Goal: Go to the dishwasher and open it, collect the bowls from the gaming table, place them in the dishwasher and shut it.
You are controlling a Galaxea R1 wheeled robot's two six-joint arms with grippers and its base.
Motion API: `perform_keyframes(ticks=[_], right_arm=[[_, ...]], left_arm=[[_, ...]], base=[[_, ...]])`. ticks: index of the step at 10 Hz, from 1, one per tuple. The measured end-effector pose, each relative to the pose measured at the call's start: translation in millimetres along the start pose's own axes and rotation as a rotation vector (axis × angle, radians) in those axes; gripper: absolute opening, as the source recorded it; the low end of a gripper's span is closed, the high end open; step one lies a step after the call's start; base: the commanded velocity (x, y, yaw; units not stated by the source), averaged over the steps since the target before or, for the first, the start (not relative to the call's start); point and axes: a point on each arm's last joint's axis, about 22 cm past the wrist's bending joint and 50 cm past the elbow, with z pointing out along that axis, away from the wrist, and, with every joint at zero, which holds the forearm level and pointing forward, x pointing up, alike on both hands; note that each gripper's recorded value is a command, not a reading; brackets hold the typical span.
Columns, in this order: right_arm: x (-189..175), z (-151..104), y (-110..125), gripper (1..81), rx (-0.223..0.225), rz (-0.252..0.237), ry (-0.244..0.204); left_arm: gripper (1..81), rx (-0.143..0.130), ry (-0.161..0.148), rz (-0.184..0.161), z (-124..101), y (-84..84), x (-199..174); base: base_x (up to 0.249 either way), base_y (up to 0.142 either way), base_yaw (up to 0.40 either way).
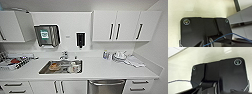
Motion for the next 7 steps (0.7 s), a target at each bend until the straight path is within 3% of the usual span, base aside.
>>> perform_keyframes(ticks=[2, 7], right_arm=[[-0.1, 0.0, 0.0, 81.1, 0.000, 0.000, 0.000], [-1.3, 0.1, 0.1, 81.1, 0.000, 0.001, -0.002]], left_arm=[[81.1, 0.000, 0.000, 0.000, 0.1, 0.3, -0.3], [81.1, -0.002, 0.001, 0.000, 0.8, 1.7, 0.6]], base=[[0.123, 0.064, 0.000], [0.123, 0.000, 0.000]])
